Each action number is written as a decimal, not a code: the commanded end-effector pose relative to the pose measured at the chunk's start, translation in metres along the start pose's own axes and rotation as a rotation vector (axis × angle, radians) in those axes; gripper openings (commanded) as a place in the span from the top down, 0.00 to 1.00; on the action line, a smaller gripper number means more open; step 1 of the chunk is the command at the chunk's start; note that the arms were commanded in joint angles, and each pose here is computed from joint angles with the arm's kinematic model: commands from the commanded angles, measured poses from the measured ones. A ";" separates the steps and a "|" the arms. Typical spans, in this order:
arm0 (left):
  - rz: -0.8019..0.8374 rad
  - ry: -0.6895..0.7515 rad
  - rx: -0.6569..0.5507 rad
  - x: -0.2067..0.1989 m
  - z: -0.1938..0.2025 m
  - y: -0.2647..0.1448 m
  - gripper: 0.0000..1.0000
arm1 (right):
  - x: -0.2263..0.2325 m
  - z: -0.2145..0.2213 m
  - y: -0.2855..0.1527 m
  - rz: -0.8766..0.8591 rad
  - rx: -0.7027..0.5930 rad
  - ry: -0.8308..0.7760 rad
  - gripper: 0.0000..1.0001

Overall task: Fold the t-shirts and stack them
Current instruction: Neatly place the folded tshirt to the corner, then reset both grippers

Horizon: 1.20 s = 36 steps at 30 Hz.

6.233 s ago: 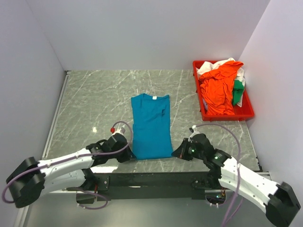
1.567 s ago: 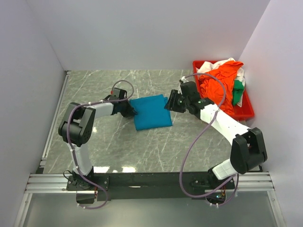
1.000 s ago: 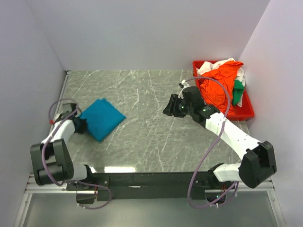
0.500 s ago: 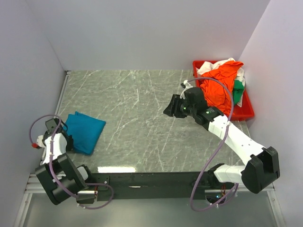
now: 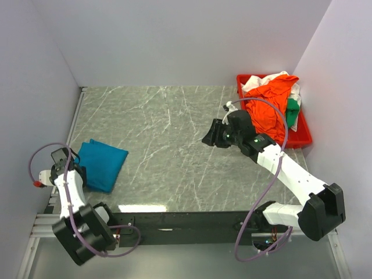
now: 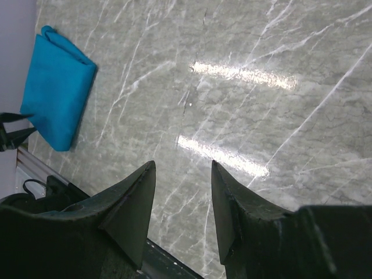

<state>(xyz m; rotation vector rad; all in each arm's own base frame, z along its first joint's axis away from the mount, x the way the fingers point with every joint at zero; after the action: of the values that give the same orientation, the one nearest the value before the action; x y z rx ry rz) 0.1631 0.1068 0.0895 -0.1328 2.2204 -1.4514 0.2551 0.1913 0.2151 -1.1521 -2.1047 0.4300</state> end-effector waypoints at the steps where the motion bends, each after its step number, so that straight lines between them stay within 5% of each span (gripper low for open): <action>1: 0.080 -0.081 -0.037 -0.010 -0.010 -0.019 0.49 | 0.002 -0.002 -0.008 -0.003 -0.029 -0.020 0.50; 4: 0.145 -0.078 -0.049 -0.021 -0.017 -0.036 0.25 | 0.002 -0.002 -0.011 -0.003 -0.033 -0.023 0.50; 10: 0.343 -0.004 -0.018 -0.054 -0.026 -0.078 0.06 | 0.004 -0.002 -0.013 -0.011 -0.033 -0.022 0.50; 18: 0.729 0.235 0.174 -0.102 0.018 -0.140 0.01 | 0.007 -0.006 -0.019 -0.018 -0.058 -0.022 0.49; 23: 0.807 0.441 0.297 -0.104 0.099 -0.172 0.01 | 0.008 -0.013 -0.025 -0.010 -0.083 -0.029 0.48; 36: 0.943 0.997 0.549 -0.017 0.284 -0.233 0.01 | -0.006 -0.008 -0.055 0.093 -0.191 -0.032 0.48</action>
<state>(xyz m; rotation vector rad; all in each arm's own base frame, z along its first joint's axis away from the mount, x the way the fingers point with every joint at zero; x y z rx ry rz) 0.2544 -0.2006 0.1858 1.7761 1.9130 -1.6759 0.2328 0.1651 0.2531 -1.2936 -2.1735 0.2932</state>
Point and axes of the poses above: each gripper's point midway between its finger pads, its own y axis out along the fingers, its own x axis along the line the jaws close on, z = x × y, the point moved 5 cm from there along -y, back along the fingers, and after that the axes turned 11 degrees about -y, right-handed, at the moved point
